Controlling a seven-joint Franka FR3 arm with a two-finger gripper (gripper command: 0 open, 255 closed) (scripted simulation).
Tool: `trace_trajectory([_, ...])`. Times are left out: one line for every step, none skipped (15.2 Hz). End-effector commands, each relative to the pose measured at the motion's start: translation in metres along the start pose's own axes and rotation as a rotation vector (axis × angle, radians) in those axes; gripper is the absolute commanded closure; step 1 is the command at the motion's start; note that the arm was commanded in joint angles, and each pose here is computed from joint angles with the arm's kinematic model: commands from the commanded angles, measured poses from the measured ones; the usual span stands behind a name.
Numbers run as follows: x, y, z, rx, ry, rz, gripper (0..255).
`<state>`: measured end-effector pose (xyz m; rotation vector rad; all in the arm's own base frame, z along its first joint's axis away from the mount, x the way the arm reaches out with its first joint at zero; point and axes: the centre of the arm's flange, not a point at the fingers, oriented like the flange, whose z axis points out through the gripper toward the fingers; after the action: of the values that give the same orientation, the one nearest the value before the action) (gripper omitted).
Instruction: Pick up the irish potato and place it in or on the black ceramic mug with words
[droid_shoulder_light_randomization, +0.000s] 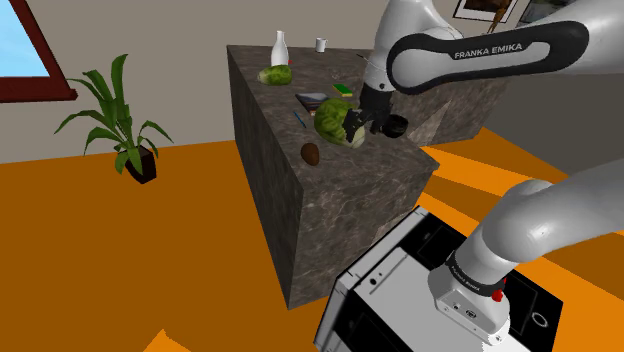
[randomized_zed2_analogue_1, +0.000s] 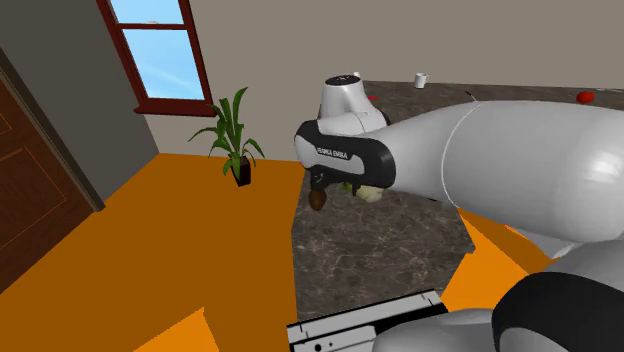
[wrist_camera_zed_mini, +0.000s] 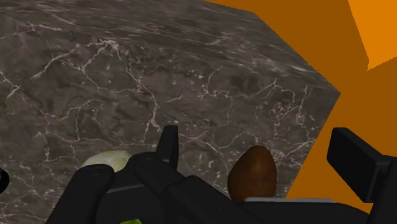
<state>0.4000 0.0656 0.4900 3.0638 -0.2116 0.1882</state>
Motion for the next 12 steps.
trace_trajectory([0.01,-0.01,0.02,-0.004,0.022,0.021,0])
trace_trajectory([0.017,-0.014,0.03,-0.006,0.032,0.03,0])
trace_trajectory([0.024,-0.018,0.04,-0.009,0.042,0.04,0])
trace_trajectory([0.031,-0.022,0.049,-0.011,0.052,0.05,0])
trace_trajectory([0.038,-0.026,0.059,-0.014,0.061,0.06,0])
trace_trajectory([0.045,-0.03,0.069,-0.016,0.071,0.07,0])
trace_trajectory([0.052,-0.034,0.078,-0.019,0.081,0.079,0])
trace_trajectory([0.059,-0.038,0.087,-0.021,0.091,0.089,0])
trace_trajectory([0.067,-0.041,0.097,-0.024,0.1,0.099,0])
trace_trajectory([0.074,-0.045,0.106,-0.026,0.11,0.109,0])
trace_trajectory([0.082,-0.048,0.115,-0.029,0.12,0.118,0])
trace_trajectory([0.09,-0.051,0.124,-0.031,0.129,0.128,0])
